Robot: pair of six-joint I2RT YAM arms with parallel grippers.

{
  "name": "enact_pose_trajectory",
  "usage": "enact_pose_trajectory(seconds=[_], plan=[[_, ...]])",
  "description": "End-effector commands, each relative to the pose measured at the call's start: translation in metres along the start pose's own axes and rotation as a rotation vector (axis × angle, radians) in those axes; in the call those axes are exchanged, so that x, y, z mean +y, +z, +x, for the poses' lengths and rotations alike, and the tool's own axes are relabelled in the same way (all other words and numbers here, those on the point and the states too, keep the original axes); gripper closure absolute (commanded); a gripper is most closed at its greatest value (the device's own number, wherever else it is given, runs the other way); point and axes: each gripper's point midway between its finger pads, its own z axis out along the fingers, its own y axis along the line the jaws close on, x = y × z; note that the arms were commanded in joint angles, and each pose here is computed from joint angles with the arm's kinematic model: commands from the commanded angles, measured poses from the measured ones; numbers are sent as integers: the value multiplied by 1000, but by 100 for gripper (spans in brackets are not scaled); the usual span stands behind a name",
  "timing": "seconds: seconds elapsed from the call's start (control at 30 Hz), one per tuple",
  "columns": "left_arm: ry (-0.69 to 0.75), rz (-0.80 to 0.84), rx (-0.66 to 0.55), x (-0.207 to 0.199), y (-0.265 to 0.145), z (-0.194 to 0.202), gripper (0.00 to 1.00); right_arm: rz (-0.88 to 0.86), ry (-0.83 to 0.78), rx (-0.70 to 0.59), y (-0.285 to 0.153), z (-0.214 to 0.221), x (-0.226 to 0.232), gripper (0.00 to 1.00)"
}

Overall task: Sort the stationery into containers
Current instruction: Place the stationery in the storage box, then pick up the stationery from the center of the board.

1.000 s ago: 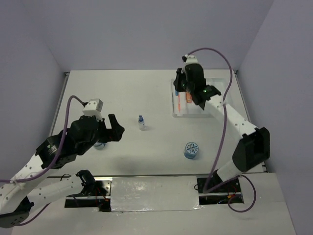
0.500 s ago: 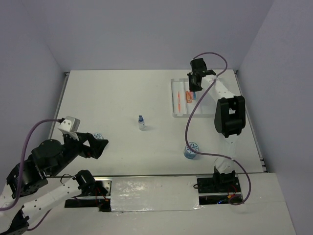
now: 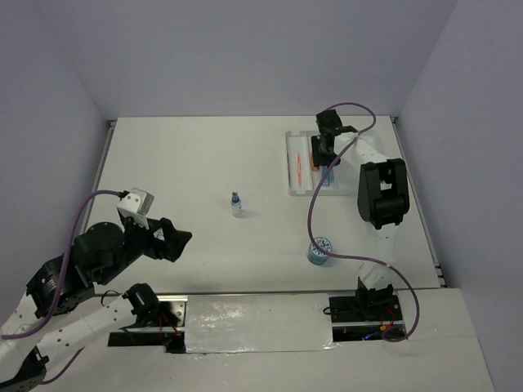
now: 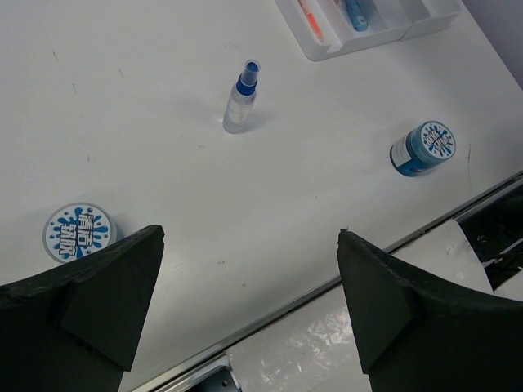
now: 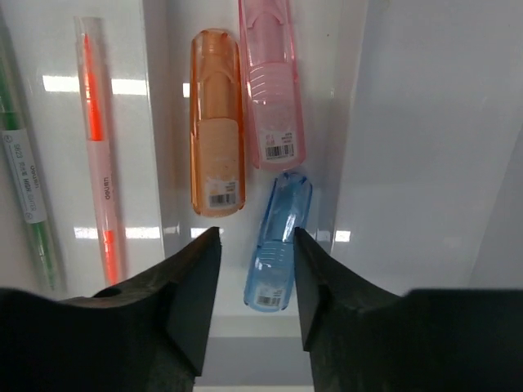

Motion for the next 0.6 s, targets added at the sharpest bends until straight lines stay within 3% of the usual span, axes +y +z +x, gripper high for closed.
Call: enact_pose_trajectory(seconds=[0.0, 0.13, 0.27, 0.37, 0.4, 0.57], plan=[[-5, 24, -50, -5, 0, -12, 1, -26, 34, -97, -39, -29, 3, 50], [-26, 6, -69, -1, -1, -12, 1, -74, 56, -199, -83, -51, 12, 46], [-78, -106, -121, 20, -4, -18, 1, -215, 27, -337, -150, -58, 50, 45], [-156, -205, -162, 38, -9, -21, 1, -484, -73, -442, -193, -34, 119, 30], [-198, -264, -196, 49, -12, -23, 1, -568, -138, -460, -208, -18, 156, 30], [-217, -300, -222, 56, -10, -23, 1, -699, -241, -571, -236, 21, 237, 25]])
